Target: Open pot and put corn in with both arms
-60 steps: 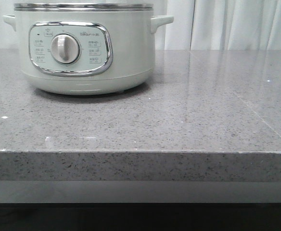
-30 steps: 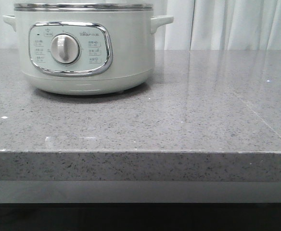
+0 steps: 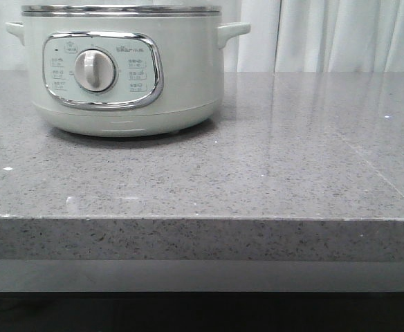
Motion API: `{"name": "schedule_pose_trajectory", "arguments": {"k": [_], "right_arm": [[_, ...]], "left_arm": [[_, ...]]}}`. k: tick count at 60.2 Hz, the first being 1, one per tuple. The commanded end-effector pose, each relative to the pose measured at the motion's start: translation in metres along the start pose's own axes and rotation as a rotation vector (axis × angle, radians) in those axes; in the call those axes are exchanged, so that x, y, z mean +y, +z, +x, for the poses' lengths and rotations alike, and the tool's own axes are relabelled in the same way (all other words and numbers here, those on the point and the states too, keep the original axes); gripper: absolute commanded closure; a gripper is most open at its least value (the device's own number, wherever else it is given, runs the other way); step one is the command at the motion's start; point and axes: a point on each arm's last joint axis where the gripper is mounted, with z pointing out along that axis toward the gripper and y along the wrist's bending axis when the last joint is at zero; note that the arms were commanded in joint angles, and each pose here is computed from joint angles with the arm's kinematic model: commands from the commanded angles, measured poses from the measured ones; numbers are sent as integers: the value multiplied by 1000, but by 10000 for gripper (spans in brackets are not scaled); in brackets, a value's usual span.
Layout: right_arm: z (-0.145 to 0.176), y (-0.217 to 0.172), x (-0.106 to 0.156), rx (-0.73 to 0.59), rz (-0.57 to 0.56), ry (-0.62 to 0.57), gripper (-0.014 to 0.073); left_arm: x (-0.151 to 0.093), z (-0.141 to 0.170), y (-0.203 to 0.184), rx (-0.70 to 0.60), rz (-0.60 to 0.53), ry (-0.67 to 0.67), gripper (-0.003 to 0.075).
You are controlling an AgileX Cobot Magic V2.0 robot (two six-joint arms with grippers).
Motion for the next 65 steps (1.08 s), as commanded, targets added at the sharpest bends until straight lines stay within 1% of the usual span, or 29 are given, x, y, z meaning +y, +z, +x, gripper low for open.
{"name": "schedule_pose_trajectory", "arguments": {"k": [1,15,65], "right_arm": [[-10,-2,1,-114,-14,-3,662],[-12,-3,1,-138,-16,-4,662],[-12,-3,1,-135,-16,0,662]], "left_arm": [[0,-8,-2,-100,4,-10,741],[0,-8,-2,-100,4,-10,741],[0,-8,-2,-100,4,-10,741]]}}
